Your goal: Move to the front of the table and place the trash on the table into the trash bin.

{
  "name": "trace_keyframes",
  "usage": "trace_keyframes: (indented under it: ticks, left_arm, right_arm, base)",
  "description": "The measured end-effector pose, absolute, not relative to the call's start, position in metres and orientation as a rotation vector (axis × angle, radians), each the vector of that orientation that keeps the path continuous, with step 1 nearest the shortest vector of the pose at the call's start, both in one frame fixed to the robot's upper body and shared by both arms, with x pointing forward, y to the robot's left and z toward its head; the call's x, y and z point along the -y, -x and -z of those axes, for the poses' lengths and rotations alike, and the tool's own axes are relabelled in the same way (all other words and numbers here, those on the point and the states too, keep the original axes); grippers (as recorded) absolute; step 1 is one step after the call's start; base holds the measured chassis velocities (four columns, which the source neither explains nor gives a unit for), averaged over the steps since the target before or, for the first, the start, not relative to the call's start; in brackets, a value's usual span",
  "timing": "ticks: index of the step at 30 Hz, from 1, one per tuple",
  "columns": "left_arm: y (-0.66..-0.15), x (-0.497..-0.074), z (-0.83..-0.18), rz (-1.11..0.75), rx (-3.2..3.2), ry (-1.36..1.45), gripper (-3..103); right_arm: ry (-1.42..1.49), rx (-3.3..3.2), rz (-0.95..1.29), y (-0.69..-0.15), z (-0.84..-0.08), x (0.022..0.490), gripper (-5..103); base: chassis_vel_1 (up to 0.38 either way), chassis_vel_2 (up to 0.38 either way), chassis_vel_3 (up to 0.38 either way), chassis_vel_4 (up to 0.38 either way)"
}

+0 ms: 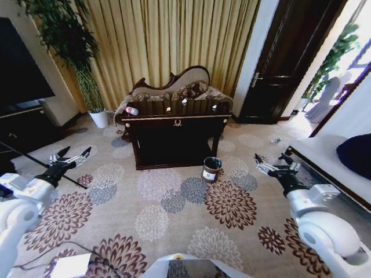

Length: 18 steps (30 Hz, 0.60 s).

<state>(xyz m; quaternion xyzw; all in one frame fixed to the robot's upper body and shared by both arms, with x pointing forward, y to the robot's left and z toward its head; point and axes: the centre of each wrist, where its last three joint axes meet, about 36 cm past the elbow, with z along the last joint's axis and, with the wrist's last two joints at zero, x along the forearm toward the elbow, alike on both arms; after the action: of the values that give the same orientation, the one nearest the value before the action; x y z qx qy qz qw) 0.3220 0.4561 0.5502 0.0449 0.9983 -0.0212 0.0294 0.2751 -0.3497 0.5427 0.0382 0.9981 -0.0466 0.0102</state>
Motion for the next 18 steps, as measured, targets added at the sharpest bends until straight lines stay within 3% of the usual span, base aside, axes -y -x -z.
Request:
trace_keyframes:
  ticks: [5, 18]
  left_arm:
    - [-0.3, -0.449, -0.555, -0.068, -3.05, -0.039, 100]
    - [-0.267, -0.432, -0.547, 0.004, -3.06, 0.119, 100]
  right_arm:
    - [-0.193, -3.062, 0.204, -0.266, -0.538, 0.353, 100]
    - [-0.282, -3.051, 0.188, -0.249, -0.525, 0.344, 100]
  base:
    - [0.0, 0.0, 0.0, 0.0]
    - [0.0, 0.0, 0.0, 0.0]
